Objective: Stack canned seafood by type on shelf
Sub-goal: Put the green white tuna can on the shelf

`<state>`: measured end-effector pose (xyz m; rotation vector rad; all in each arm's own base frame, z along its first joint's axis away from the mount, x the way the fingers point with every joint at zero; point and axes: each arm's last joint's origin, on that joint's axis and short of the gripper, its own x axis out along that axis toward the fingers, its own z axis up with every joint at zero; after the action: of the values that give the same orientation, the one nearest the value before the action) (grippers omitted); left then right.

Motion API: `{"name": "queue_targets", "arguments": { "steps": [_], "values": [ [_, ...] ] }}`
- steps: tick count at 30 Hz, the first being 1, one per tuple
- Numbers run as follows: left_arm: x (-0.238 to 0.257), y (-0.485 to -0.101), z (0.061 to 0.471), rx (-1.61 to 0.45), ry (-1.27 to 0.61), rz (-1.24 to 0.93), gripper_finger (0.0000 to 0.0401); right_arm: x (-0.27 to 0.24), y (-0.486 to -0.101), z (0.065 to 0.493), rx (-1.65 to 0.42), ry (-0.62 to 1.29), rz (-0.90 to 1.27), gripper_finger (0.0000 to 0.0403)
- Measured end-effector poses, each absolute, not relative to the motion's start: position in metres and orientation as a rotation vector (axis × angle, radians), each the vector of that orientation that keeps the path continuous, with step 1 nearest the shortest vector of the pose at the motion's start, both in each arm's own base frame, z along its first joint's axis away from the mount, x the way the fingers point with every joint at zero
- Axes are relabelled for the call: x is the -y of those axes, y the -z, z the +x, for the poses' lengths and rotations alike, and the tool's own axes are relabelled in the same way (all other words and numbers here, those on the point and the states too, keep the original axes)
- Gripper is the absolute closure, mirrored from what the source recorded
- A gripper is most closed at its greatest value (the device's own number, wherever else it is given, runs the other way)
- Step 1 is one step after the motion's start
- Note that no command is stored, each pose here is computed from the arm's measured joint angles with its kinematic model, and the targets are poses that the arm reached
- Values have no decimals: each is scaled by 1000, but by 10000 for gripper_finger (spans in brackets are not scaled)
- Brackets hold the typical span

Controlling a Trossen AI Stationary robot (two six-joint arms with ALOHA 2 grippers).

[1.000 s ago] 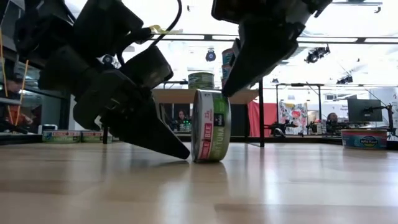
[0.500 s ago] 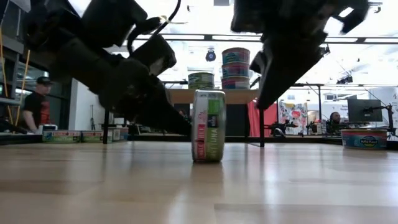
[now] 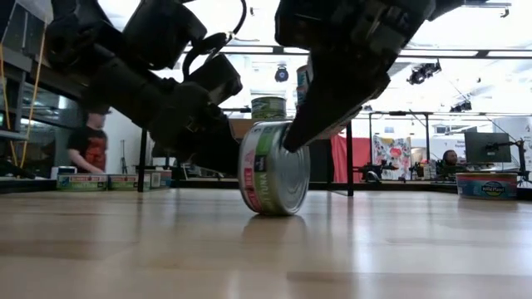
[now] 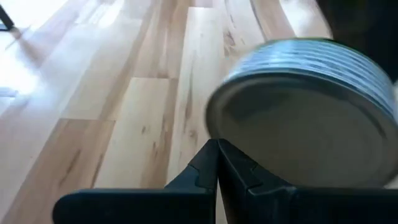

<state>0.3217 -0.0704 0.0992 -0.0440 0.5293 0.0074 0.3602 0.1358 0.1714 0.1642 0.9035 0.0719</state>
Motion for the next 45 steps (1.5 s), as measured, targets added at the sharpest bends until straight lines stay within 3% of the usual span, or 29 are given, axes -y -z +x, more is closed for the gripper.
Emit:
{"name": "queue_targets", "arguments": {
  "steps": [16, 21, 28, 35, 39, 45],
  "values": [
    [67, -117, 338, -412, -8, -67, 401, -134, -176, 370, -780, -21, 172, 403],
    [64, -122, 338, -419, 3, 18, 401, -135, -180, 371, -773, -29, 176, 403],
    [43, -150, 315, -622, -39, 118, 401, -139, -228, 372, -701, -123, 129, 403],
    [51, -178, 271, -839, -127, -132, 401, -122, -247, 374, -814, -92, 127, 399],
    [78, -191, 256, -822, -78, -182, 401, -108, -244, 375, -868, -141, 116, 360],
    [125, -201, 234, -744, -47, -276, 401, -96, -239, 375, -928, -222, 90, 232]
  ]
}}
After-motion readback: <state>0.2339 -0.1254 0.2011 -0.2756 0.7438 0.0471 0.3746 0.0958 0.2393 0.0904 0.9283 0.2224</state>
